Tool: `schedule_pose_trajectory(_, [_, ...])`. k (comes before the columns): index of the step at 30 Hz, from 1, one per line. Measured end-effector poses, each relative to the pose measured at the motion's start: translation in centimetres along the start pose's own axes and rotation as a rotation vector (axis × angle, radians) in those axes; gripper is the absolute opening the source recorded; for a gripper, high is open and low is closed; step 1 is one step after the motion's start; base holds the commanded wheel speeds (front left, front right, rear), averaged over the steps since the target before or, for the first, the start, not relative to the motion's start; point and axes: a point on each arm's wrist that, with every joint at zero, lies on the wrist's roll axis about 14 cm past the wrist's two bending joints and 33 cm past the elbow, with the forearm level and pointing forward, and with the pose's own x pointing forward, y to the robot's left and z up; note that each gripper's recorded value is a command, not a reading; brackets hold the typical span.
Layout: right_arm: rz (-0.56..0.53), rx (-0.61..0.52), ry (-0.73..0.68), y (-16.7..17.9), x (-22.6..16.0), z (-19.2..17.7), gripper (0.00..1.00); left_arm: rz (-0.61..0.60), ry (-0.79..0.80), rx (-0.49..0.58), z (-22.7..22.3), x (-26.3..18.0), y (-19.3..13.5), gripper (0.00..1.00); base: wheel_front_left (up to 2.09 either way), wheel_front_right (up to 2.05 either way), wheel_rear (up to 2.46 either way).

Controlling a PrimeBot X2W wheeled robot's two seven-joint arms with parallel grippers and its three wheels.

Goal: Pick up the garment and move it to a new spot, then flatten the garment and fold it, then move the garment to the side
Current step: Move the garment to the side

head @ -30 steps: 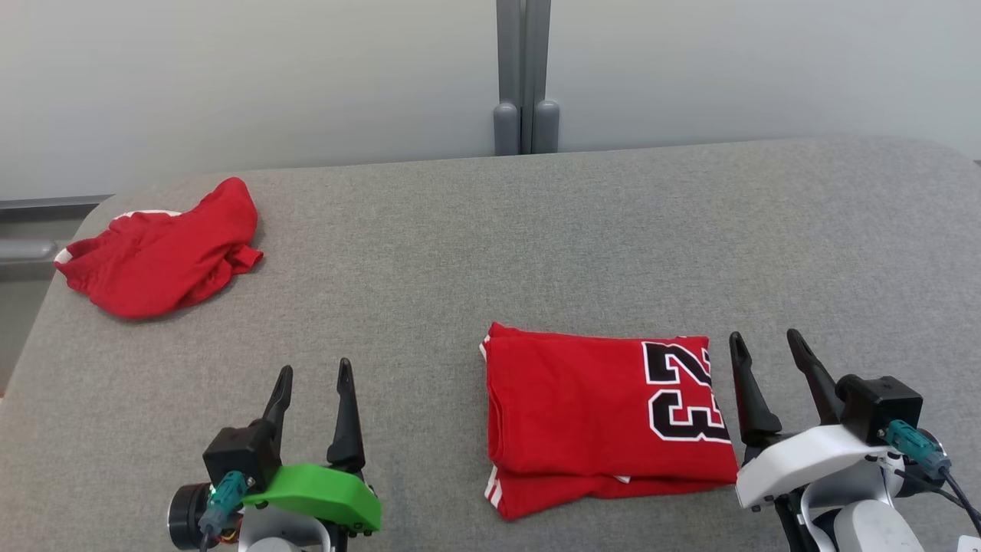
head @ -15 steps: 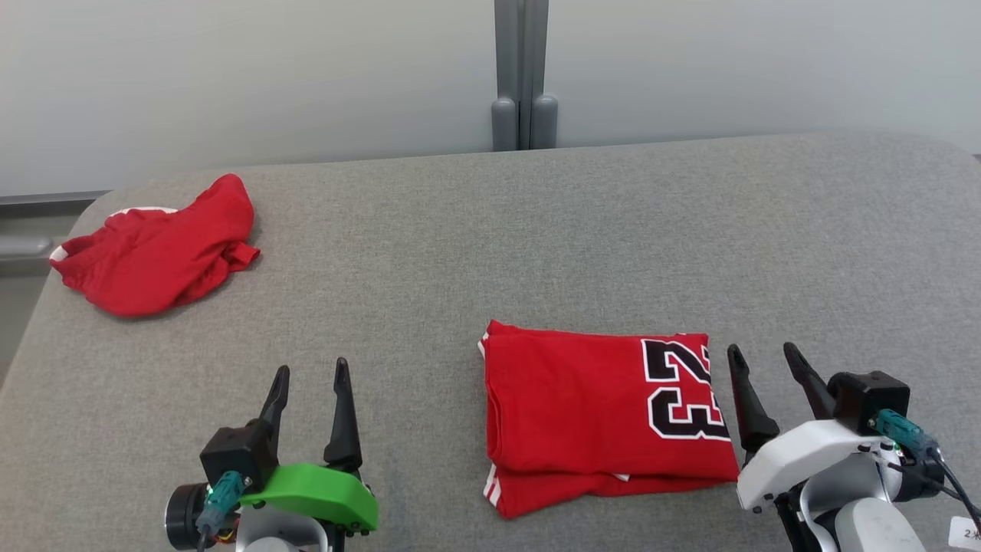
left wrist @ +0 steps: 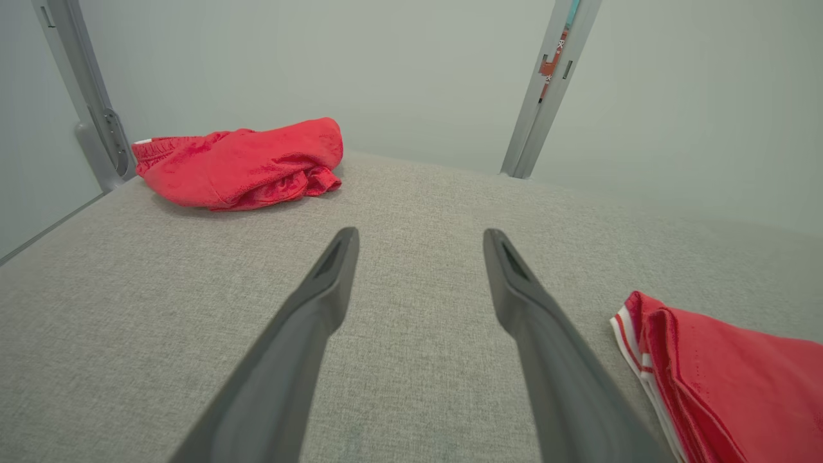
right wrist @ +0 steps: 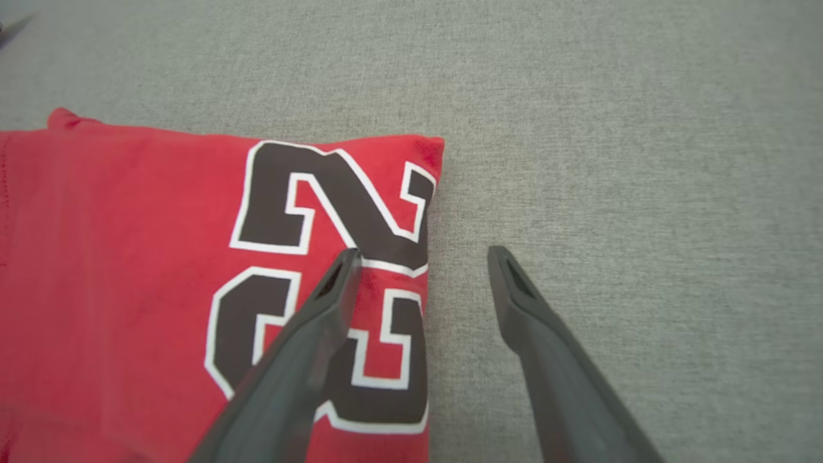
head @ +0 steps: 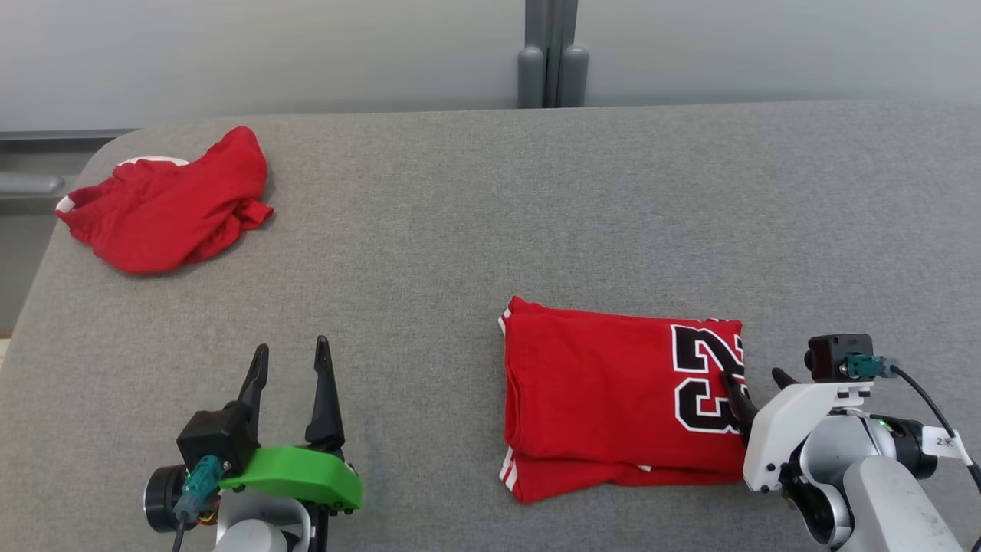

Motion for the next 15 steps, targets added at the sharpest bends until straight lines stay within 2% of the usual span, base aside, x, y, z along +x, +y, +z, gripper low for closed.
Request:
schedule_pose_trajectory(8, [0.06,-0.029,0.171,0.9,2.4,-2.8,1.0,0.064,0.019,0.002,-0.6,-0.3,2.2,1.0,0.0,0.0,0.0])
schedule_pose_trajectory(9, [0.065,-0.03,0.174,1.0,2.6,-2.8,0.73,0.069,0.021,0.004,-0.7,-0.3,2.3,1.0,0.0,0.0,0.0])
schedule_pose_trajectory(10, [0.072,-0.033,0.174,1.2,2.8,-2.7,0.37,0.072,0.023,0.006,-0.8,-0.3,2.5,1.0,0.0,0.0,0.0])
schedule_pose_trajectory(11, [0.075,-0.039,0.173,1.2,3.0,-2.7,0.25,0.075,0.026,0.007,-0.9,-0.4,2.6,1.0,0.0,0.0,0.0])
schedule_pose_trajectory(12, [0.079,-0.049,0.163,1.3,3.2,-2.5,0.0,0.071,0.031,0.009,-1.1,-0.3,2.5,1.0,0.0,0.0,0.0])
schedule_pose_trajectory(15, [0.07,-0.057,0.129,0.9,3.1,-1.8,0.0,0.044,0.036,0.012,-1.3,-0.1,1.7,1.0,0.0,0.0,0.0])
